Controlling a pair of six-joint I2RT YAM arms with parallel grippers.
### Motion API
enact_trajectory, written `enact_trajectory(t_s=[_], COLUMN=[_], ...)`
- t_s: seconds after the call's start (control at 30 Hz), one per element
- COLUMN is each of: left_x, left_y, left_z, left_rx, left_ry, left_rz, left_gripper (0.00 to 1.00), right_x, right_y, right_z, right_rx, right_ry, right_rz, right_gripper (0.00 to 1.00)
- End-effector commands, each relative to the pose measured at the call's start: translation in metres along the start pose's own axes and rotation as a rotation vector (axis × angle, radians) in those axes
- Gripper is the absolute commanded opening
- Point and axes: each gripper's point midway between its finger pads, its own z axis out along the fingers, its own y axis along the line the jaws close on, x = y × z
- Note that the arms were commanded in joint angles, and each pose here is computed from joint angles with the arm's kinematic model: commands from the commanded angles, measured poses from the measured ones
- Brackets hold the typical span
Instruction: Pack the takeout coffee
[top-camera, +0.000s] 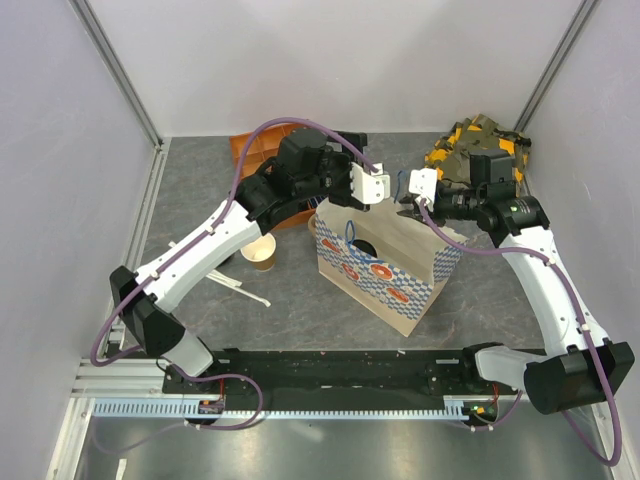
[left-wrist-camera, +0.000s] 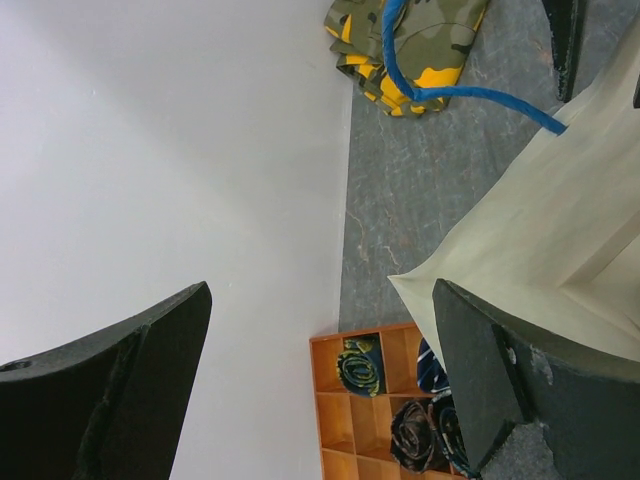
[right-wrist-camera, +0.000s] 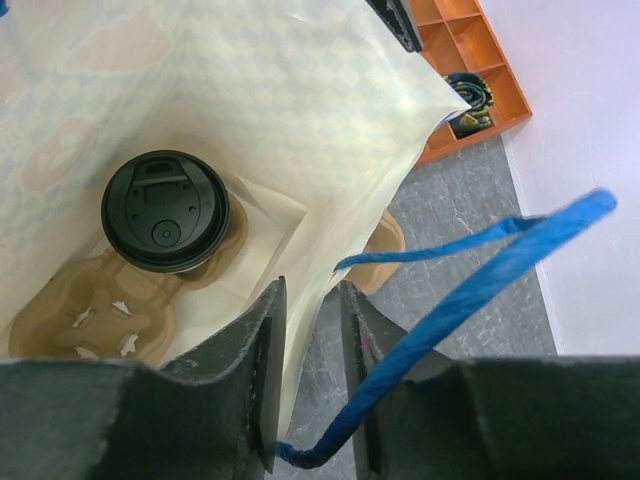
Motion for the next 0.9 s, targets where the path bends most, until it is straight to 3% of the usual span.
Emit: enact_trajectory(t_s=[0.0,0.07,0.13,0.17,0.2,0.3,0.4,0.87], left_x=[-0.015,-0.012,-0.007,-0.006,-0.006,0.001,0.004,0.032], left_y=[0.034,0.037,0.042,0.046,0.049,0.053,0.056,0.072], left_z=[-0.024,-0.025,-0.023,-0.024,-0.024,-0.024,-0.024,-0.039], left_rx=[-0.117,-0.128,-0.149,-0.162,-0.172,-0.196,-0.21,-0.27], left_ry=[-0.022,-0.013,0.014,0.023,0.03,0.055,0.059,0.181], left_rz=[-0.034,-0.032,-0.039,-0.05,-0.05,-0.04,-0.033,-0.208], left_gripper=[1.0,1.0,1.0,1.0,1.0,1.0,1.0,1.0], right_x=[-0.014,-0.016,-0.017,-0.016,-0.017,-0.016,-0.013,-0.026], right_y=[-0.007,-0.008,-0.008,-0.008,-0.007,-0.008,-0.012,-0.01], right_z=[-0.002,-0.002,-0.003,-0.004,-0.005,-0.005,-0.006,-0.026], right_rx=[0.025,0.029,0.033,0.037,0.038,0.052,0.075,0.161], right_ry=[-0.046,-0.05,-0.052,-0.049,-0.05,-0.039,-0.022,-0.017], right_rz=[0.0,0.006,0.008,0.011,0.013,0.032,0.06,0.096], right_gripper=[0.38,0.41,0.53,0.6,0.73,0.92,0.98,0.98])
